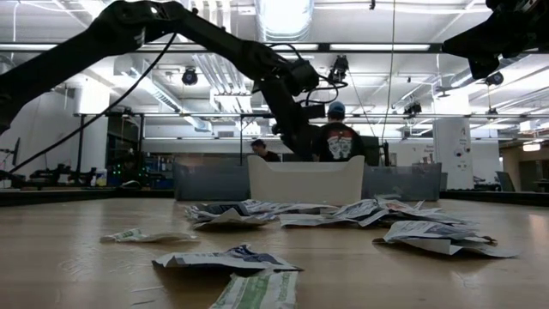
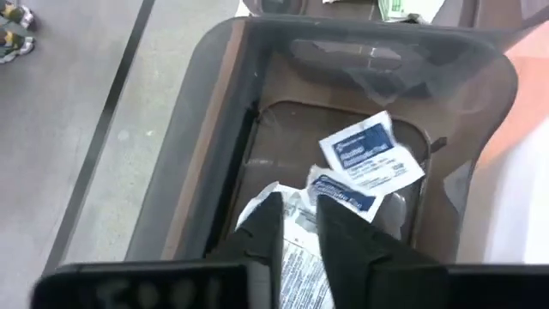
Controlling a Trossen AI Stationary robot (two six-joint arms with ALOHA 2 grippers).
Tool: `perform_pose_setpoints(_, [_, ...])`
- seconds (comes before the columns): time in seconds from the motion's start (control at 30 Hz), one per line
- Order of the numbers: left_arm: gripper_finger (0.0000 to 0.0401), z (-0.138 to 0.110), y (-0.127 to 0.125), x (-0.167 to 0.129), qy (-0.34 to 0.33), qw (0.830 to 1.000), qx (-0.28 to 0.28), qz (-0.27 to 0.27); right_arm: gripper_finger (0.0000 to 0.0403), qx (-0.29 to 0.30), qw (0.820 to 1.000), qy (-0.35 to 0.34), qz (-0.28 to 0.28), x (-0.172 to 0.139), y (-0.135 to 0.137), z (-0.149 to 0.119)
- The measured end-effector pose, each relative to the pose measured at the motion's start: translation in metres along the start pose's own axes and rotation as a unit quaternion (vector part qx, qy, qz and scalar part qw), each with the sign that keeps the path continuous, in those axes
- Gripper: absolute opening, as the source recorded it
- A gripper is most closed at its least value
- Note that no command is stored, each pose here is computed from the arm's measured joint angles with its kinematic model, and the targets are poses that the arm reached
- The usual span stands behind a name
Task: Pick & Place First Aid Supplies
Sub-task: Put the blue alcohol pad into the middle gray bin
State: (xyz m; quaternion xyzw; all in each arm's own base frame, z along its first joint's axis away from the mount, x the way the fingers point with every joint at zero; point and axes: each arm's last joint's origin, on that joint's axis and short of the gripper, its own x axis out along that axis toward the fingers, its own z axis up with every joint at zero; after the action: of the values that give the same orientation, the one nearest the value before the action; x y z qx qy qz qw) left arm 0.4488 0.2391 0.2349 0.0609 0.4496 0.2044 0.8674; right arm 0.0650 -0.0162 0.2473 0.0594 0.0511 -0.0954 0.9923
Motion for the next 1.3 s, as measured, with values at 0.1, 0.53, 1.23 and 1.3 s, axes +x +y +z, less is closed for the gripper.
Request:
perform_pose_setpoints(0.1, [0.0099, 0.004, 0.004, -0.013, 0.007, 1.000, -0.006, 0.010, 0.0038, 0.000, 1.000, 0.000, 0.000, 0.000, 0.000, 0.000])
perform_pose_setpoints(0.53, [0.0111, 0.027, -0.020, -0.151, 0.055, 0.975, -0.196, -0.094, 0.0038, 0.000, 1.000, 0.000, 0.000, 0.000, 0.000, 0.000])
perform_pose_setpoints(1.23, [0.0110, -0.026, -0.221, -0.241, 0.125, 0.931, -0.156, -0.304, 0.0038, -0.001, 1.000, 0.000, 0.000, 0.000, 0.000, 0.000])
perform_pose_setpoints(1.3, [0.0110, -0.031, -0.238, -0.242, 0.127, 0.927, -0.168, -0.310, 0.0038, -0.001, 1.000, 0.000, 0.000, 0.000, 0.000, 0.000])
